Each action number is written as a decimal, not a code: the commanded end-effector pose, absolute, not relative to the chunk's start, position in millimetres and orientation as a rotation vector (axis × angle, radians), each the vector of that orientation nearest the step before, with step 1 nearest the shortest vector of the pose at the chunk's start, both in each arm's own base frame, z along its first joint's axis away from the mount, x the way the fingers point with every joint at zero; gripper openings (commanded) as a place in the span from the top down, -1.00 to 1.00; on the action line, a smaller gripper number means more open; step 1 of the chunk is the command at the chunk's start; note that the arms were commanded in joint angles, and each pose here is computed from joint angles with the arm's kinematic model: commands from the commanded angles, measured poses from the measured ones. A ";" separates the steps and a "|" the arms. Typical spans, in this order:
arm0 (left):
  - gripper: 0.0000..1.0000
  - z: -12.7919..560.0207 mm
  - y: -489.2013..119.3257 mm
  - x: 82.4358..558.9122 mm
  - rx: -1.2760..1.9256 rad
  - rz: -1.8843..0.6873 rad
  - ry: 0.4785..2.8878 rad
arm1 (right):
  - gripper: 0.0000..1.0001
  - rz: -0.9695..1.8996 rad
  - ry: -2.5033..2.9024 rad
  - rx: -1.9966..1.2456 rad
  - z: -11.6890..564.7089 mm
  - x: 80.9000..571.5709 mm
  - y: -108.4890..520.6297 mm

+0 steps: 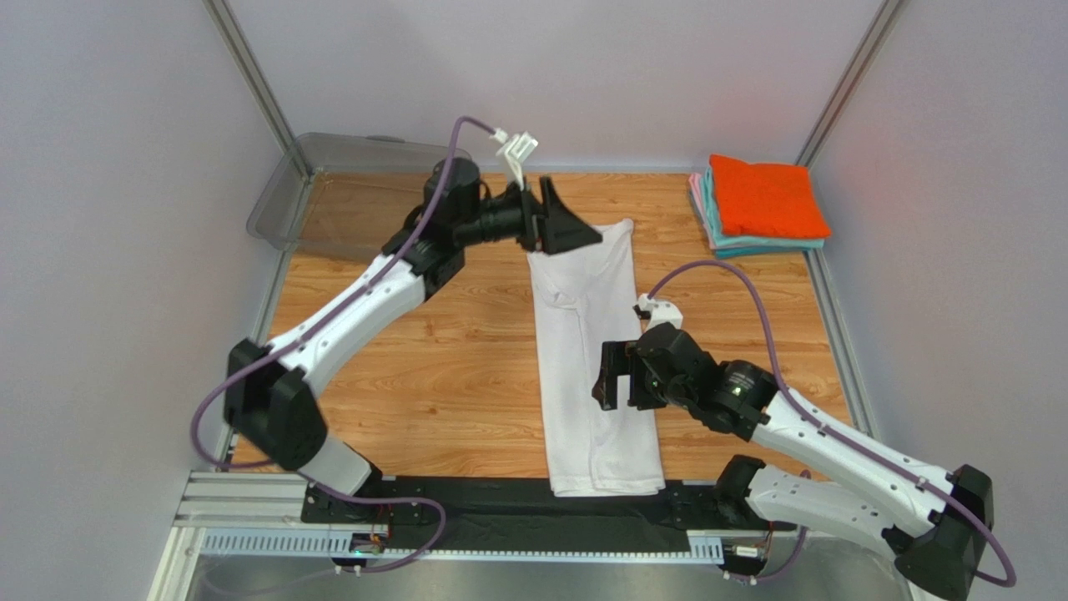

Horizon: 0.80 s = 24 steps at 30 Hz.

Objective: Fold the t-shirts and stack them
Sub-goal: Fold the tshirt

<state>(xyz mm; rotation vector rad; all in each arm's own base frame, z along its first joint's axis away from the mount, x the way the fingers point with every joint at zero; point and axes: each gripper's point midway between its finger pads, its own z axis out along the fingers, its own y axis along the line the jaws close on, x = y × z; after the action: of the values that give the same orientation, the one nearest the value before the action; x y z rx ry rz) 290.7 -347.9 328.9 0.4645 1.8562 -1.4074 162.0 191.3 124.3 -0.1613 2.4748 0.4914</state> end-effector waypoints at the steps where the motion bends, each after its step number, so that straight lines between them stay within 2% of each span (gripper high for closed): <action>1: -0.99 229.3 -304.9 259.9 0.430 -1.118 2.133 | -1.00 0.476 2.455 -0.207 123.3 180.6 204.5; 5: -0.99 173.6 -250.4 205.1 0.349 -1.015 2.254 | -1.00 0.502 2.548 -0.271 99.8 182.2 227.2; 10: -0.99 142.7 -207.2 157.9 0.246 -0.950 2.367 | -1.00 0.600 2.653 -0.311 68.4 171.3 250.4; 15: -0.99 136.3 -185.2 145.4 0.098 -0.938 2.317 | -1.00 0.432 2.686 -0.256 41.0 185.1 242.0; 24: -0.99 146.5 -166.3 153.1 0.014 -0.840 2.262 | -1.00 0.513 2.721 -0.123 23.7 188.3 274.3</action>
<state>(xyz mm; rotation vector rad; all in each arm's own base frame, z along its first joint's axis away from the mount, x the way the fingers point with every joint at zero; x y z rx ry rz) 147.8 -171.9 137.7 0.0677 2.2808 -0.8706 178.8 252.3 26.2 -0.2143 2.7485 0.4471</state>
